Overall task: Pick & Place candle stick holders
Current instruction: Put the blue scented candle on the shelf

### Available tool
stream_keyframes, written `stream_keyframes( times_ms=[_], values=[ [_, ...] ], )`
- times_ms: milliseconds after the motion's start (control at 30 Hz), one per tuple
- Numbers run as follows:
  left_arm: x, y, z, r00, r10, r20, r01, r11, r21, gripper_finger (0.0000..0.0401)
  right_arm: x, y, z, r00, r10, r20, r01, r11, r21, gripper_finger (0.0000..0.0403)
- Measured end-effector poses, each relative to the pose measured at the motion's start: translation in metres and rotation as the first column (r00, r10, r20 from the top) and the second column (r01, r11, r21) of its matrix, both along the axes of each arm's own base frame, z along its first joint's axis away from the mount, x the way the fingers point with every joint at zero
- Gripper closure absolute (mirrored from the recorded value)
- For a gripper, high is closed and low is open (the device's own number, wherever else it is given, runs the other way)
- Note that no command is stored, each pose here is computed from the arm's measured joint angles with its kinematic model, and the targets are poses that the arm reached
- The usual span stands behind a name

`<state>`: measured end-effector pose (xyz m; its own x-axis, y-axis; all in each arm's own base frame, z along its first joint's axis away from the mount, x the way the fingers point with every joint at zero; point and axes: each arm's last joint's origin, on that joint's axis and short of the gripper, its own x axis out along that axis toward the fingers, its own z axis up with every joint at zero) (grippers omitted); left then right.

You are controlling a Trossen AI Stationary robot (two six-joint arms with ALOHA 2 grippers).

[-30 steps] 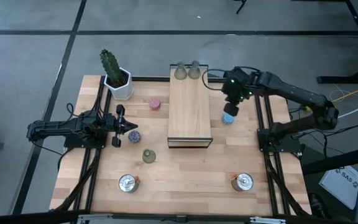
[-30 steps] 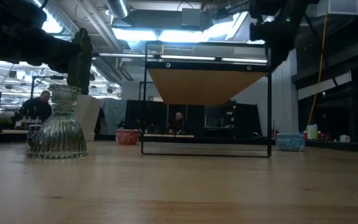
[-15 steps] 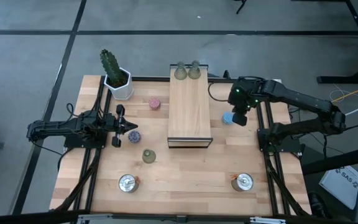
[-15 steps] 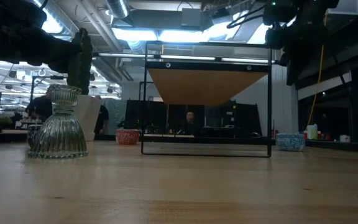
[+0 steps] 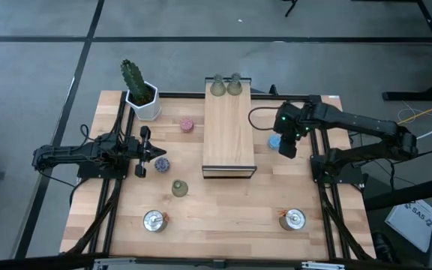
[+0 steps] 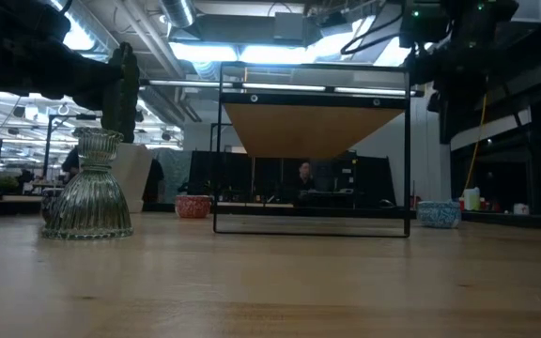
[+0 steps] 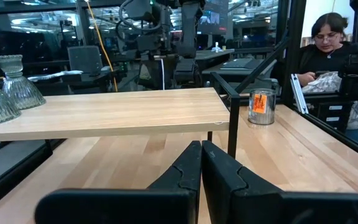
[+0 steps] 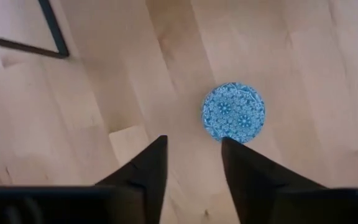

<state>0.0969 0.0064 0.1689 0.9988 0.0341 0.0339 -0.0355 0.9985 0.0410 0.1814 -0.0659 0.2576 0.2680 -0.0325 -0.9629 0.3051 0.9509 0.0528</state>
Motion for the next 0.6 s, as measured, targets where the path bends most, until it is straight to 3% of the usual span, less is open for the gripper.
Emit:
stream_keyframes(
  times_ms=[300,600],
  values=[
    [0.0,0.0,0.0,1.0,0.0,0.0,0.0,1.0,0.0,0.0395,-0.003,-0.001,-0.013,0.985,-0.17,-0.036,0.169,0.986,-0.012,0.0147],
    [0.0,0.0,0.0,1.0,0.0,0.0,0.0,1.0,0.0,0.0395,-0.004,0.0,-0.026,0.97,-0.241,-0.041,0.242,0.97,0.011,0.0087]
  ],
)
